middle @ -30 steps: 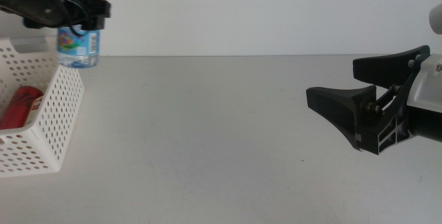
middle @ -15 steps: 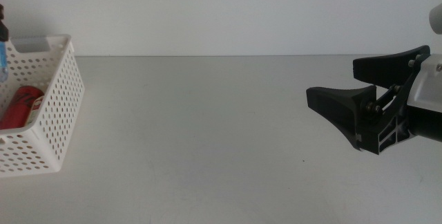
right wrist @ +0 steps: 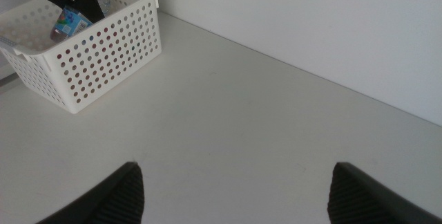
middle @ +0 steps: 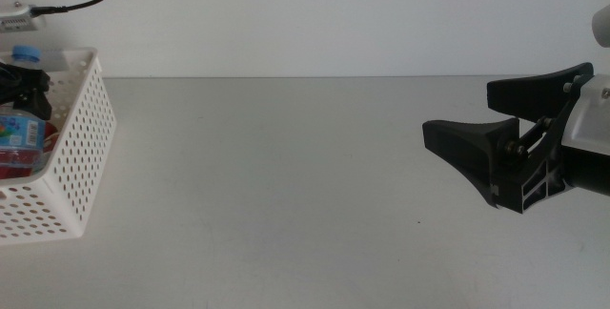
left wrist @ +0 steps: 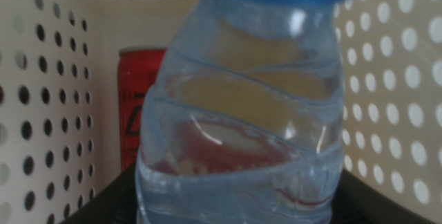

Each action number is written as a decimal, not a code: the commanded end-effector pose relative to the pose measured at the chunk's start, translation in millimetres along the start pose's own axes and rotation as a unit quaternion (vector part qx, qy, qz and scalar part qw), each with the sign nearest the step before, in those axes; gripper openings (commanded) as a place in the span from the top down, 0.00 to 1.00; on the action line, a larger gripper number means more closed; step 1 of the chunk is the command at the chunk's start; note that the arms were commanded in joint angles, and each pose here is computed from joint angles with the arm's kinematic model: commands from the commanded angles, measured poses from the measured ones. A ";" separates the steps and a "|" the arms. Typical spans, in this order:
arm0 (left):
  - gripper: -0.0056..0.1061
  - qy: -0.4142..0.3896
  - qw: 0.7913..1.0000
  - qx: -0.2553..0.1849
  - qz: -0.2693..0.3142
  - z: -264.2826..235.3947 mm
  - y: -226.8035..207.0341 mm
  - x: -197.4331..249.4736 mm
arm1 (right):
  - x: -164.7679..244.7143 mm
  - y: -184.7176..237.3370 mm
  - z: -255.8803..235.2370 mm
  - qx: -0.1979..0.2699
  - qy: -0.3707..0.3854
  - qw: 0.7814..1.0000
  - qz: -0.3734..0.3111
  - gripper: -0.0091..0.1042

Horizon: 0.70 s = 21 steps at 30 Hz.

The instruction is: Use arms to grab the bottles and put them into the dustbin to the left of the table.

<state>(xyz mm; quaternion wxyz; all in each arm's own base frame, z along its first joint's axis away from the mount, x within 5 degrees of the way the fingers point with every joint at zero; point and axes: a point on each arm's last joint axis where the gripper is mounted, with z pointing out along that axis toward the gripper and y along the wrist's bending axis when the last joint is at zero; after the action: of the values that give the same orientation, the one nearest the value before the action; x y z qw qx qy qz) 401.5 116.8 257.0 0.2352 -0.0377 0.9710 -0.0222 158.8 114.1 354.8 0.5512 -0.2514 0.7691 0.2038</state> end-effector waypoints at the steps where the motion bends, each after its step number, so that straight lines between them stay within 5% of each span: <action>1: 0.70 -0.051 0.999 0.000 -0.005 -22.1 -2.8 -13.6 | -18.4 -0.1 -6.9 0.007 -0.057 0.998 -0.007 0.32; 9: 0.14 -0.044 0.999 0.005 -0.007 -18.4 -2.8 -13.0 | -18.4 -0.1 -6.9 0.007 -0.057 0.998 -0.007 0.32; 21: 0.11 -0.110 0.994 -0.022 -0.003 -102.5 -28.2 -12.5 | -18.4 -0.1 -6.9 0.007 -0.057 0.998 -0.007 0.32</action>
<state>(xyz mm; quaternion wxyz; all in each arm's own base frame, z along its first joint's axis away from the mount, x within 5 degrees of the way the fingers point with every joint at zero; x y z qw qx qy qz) 380.4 99.4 312.9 0.2791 -0.0382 0.9595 -0.0050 158.8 114.1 354.9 0.5515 -0.2512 0.7689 0.2038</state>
